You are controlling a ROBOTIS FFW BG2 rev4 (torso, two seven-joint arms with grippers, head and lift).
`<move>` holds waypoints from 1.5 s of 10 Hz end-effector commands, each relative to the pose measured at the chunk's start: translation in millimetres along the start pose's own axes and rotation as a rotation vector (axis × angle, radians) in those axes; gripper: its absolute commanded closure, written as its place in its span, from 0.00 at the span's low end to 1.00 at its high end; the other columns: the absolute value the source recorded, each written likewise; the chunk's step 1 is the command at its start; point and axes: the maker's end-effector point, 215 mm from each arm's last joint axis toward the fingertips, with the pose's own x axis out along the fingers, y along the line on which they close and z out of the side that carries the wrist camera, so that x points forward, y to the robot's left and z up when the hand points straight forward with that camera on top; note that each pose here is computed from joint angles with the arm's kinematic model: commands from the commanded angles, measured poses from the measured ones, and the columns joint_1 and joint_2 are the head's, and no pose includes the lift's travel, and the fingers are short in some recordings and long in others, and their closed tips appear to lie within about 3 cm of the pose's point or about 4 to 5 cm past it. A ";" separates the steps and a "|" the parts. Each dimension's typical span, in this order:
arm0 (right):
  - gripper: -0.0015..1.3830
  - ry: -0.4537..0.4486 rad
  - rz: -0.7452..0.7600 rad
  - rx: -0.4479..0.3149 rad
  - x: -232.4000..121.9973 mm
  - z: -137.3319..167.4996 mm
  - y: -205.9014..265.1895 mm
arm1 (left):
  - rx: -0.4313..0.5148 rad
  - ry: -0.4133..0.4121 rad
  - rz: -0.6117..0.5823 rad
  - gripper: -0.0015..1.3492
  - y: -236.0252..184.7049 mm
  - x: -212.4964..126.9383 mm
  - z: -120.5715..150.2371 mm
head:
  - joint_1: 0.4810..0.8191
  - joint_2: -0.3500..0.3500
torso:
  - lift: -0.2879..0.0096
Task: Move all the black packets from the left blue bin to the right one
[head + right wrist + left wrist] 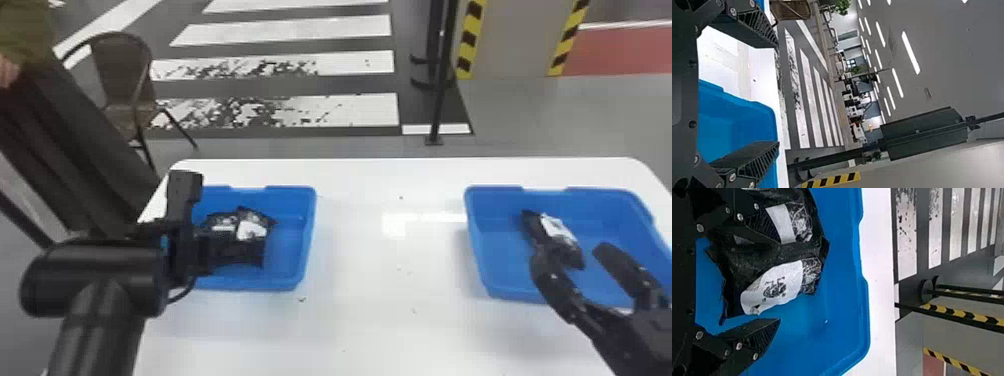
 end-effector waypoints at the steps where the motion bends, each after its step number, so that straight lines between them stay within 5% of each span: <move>1: 0.11 0.001 0.001 0.015 0.6 -2.2 -0.1 | 0.005 0.005 -0.031 0.65 -9.0 9.4 -3.1 | 0.63 0.66 | 0.50; 3: 0.11 0.005 0.000 0.028 0.2 -5.2 -0.7 | 0.030 -0.024 -0.045 0.89 -15.2 11.5 3.9 | 0.63 0.64 | 0.50; 6: 0.11 0.004 0.003 0.041 -0.6 -5.8 0.1 | 0.104 -0.076 -0.053 0.89 -20.1 11.1 17.5 | 0.63 0.63 | 0.50; 9: 0.12 0.009 0.031 0.052 1.2 -1.4 8.4 | 0.139 -0.182 -0.123 0.89 -55.6 -30.6 37.6 | 0.63 0.60 | 0.50; 15: 0.12 0.076 0.288 0.270 46.8 -24.2 80.5 | 0.147 -0.374 -0.560 0.89 -221.8 -87.8 55.0 | 0.63 0.48 | 0.50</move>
